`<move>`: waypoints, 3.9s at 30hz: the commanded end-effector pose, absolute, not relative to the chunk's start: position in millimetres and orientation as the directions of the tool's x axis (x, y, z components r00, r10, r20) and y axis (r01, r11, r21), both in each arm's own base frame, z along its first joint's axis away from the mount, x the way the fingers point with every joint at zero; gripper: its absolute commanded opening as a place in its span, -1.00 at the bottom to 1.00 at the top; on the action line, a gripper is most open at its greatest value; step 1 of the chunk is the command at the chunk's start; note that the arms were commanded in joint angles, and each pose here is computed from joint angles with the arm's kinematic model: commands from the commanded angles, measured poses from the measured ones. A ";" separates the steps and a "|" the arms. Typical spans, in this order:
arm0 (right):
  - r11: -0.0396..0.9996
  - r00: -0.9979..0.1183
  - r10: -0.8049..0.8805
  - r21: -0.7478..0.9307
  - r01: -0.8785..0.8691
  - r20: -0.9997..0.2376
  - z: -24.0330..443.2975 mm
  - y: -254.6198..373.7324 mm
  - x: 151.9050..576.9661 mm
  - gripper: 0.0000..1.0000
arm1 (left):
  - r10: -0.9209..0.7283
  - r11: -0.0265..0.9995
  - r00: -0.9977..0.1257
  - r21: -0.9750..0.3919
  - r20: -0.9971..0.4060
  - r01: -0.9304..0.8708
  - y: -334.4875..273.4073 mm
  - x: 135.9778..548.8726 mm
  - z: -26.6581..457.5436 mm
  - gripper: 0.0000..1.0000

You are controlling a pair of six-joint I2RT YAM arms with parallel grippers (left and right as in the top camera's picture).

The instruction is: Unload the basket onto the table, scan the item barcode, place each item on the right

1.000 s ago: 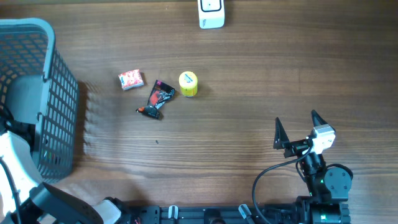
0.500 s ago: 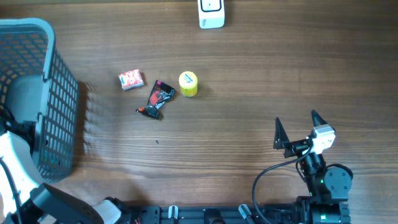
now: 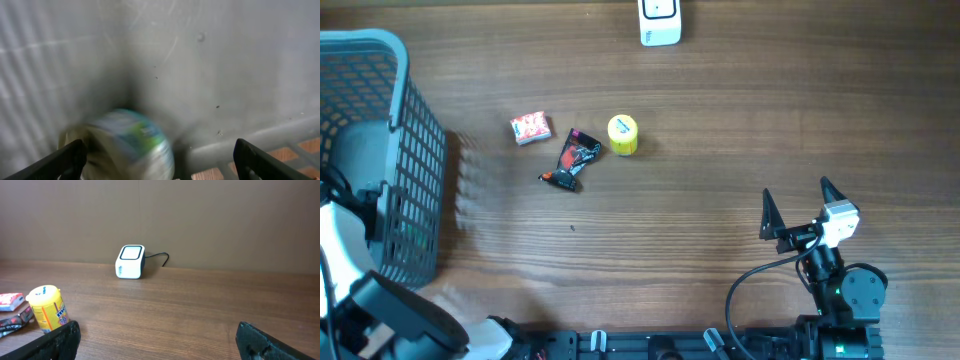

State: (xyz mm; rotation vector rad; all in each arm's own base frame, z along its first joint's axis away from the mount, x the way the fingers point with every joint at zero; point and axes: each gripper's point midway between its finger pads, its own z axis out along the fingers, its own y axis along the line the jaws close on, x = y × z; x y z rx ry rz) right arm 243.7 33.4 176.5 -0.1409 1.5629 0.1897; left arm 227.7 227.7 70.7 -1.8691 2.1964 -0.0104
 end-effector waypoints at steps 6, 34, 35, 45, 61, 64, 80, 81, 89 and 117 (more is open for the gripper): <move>0.974 0.006 0.026 0.024 -0.225 -1.000 177.9 36.5 243.0 1.00 | -0.975 0.204 -0.165 -0.308 -0.148 -0.929 219.2 263.1 71.5 1.00; 0.974 0.005 0.026 0.024 -0.226 -1.000 177.8 36.5 243.0 1.00 | -0.929 0.197 -0.134 -0.154 -0.345 -0.968 228.7 212.8 139.1 1.00; 0.974 0.005 0.027 0.025 -0.225 -1.000 177.8 36.5 243.0 1.00 | -0.932 0.183 -0.124 -0.147 -0.342 -0.972 228.7 210.8 138.0 1.00; 0.974 0.005 0.026 0.024 -0.225 -1.000 177.8 36.5 243.0 1.00 | -0.960 0.127 -0.103 -0.075 -0.260 -0.989 230.1 207.2 105.9 1.00; 0.974 0.006 0.026 0.024 -0.225 -1.000 177.9 36.5 243.0 1.00 | -0.979 0.123 -0.122 0.001 -0.162 -0.992 236.8 214.3 50.8 1.00; 0.974 0.005 0.026 0.024 -0.225 -1.000 177.8 36.5 243.0 1.00 | -0.981 0.125 -0.125 0.006 -0.148 -0.992 235.0 214.4 41.7 1.00; 0.974 0.005 0.027 0.025 -0.225 -1.000 177.8 36.5 243.0 1.00 | -0.972 0.187 -0.182 -0.026 -0.146 -0.982 209.4 229.1 13.7 0.64; 0.974 0.005 0.026 0.024 -0.225 -1.000 177.8 36.5 243.0 1.00 | -0.972 0.187 -0.182 -0.026 -0.146 -0.982 209.4 229.1 13.7 0.61; 0.974 0.005 0.027 0.025 -0.225 -1.000 177.8 36.5 243.0 1.00 | -0.972 0.187 -0.182 -0.027 -0.147 -0.982 209.4 229.3 14.2 0.37; 0.974 0.005 0.027 0.025 -0.225 -1.000 177.8 36.5 243.0 1.00 | -0.912 0.222 -0.116 -0.236 -0.393 -0.946 244.0 271.3 183.9 0.29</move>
